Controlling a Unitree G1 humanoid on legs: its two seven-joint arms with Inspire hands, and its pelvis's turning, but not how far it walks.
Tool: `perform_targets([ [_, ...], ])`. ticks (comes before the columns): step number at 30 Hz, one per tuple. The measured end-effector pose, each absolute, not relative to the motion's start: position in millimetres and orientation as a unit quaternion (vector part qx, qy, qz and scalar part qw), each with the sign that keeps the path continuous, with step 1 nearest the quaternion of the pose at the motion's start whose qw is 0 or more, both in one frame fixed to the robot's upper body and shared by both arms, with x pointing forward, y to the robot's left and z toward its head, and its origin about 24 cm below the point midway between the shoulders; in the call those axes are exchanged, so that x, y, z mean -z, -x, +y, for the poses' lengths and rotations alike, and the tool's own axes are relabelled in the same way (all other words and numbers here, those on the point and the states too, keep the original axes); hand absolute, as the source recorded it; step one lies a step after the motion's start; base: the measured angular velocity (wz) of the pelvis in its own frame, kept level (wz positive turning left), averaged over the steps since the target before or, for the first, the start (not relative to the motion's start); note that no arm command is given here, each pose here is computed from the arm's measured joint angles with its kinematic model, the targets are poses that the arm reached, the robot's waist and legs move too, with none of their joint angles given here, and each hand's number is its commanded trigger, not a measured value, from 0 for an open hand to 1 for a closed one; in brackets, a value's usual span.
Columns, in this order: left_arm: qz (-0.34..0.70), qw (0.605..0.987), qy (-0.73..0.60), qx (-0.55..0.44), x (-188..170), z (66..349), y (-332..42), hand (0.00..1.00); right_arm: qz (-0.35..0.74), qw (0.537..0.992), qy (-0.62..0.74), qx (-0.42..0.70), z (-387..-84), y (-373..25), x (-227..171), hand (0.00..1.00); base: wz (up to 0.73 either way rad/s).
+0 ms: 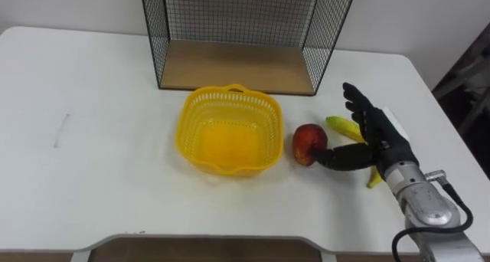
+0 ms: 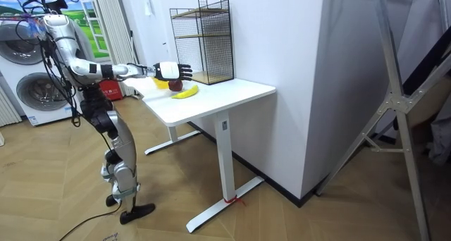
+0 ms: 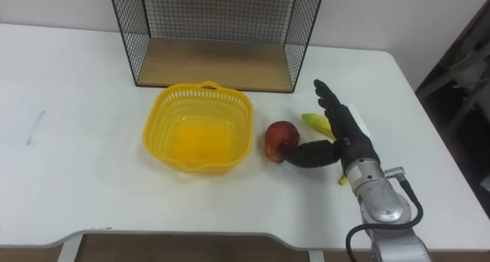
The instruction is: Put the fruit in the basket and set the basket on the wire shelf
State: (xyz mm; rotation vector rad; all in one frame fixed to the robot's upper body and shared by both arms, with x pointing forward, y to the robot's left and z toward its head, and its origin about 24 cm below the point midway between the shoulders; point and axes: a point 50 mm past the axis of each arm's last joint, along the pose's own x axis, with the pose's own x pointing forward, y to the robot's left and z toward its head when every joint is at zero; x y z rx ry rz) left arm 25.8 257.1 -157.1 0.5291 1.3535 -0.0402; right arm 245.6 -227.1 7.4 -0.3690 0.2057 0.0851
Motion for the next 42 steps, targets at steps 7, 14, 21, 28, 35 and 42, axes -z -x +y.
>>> perform_targets([
  [7,0.614,0.750,-0.247,0.027,157,256,-29,0.00,0.111,0.972,0.195,-0.065,-223,-245,-4,0.00,0.00],
  [14,0.605,0.756,-0.249,0.032,157,254,-36,0.00,0.128,0.963,0.219,-0.091,-219,-242,4,0.00,0.00],
  [21,0.617,0.747,-0.246,0.033,159,254,-30,0.00,0.153,0.956,0.233,-0.095,-221,-238,14,0.00,0.00],
  [28,0.618,0.746,-0.245,0.034,160,254,-30,0.00,0.160,0.954,0.235,-0.095,-221,-237,18,0.00,0.00],
  [35,0.628,0.739,-0.244,0.033,160,254,-26,0.00,0.164,0.954,0.234,-0.093,-222,-237,19,0.00,0.00],
  [42,0.629,0.737,-0.244,0.032,160,254,-25,0.00,0.164,0.954,0.233,-0.092,-222,-237,19,0.00,0.00],
])
